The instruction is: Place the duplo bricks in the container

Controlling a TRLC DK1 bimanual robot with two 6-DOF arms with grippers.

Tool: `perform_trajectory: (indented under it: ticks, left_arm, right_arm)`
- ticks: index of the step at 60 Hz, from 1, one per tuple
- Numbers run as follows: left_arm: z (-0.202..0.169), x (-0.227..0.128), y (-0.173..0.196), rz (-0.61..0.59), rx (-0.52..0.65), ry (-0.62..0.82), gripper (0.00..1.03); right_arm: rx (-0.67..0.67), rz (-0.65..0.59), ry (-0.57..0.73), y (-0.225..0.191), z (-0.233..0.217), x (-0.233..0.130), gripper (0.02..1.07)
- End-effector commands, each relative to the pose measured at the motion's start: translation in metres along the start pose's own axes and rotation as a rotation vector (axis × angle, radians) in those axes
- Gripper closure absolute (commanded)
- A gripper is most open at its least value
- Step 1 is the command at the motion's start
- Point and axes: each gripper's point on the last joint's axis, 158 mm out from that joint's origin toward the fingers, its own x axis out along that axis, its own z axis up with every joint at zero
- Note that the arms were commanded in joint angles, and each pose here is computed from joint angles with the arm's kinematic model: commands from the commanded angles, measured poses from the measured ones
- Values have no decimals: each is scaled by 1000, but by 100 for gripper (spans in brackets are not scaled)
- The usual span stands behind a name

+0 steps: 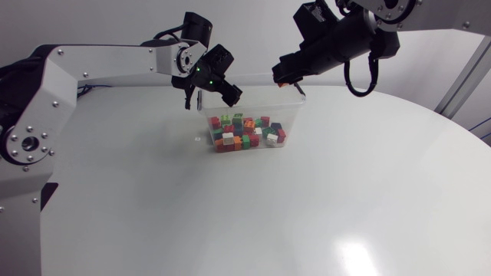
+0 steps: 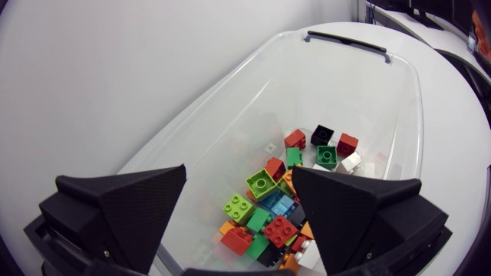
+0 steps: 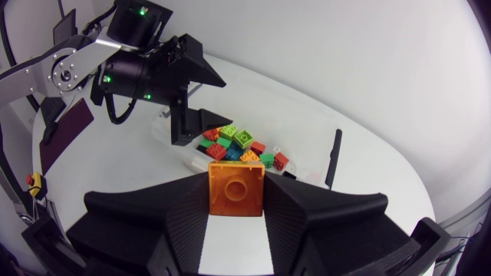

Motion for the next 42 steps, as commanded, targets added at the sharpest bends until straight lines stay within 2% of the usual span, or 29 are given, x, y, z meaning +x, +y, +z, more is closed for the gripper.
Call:
perform_trajectory:
  ticks: [1, 20, 38, 41, 42]
  left_arm:
    - [14, -31, 16, 34, -24, -28, 4]
    - [27, -119, 18, 70, -32, -83, 4]
    - [20, -184, 19, 127, -33, -150, 4]
    - [15, -194, 17, 129, -27, -156, 4]
    - [15, -195, 17, 131, -27, -156, 4]
  right_arm:
    - [-15, -1, -56, 1, 18, -4, 76]
    - [-29, 1, -138, -11, 38, 31, 76]
    - [-34, -5, -134, -24, 35, 97, 75]
    - [-42, -8, -121, -26, 30, 114, 71]
    - [-44, -12, -116, -28, 29, 119, 66]
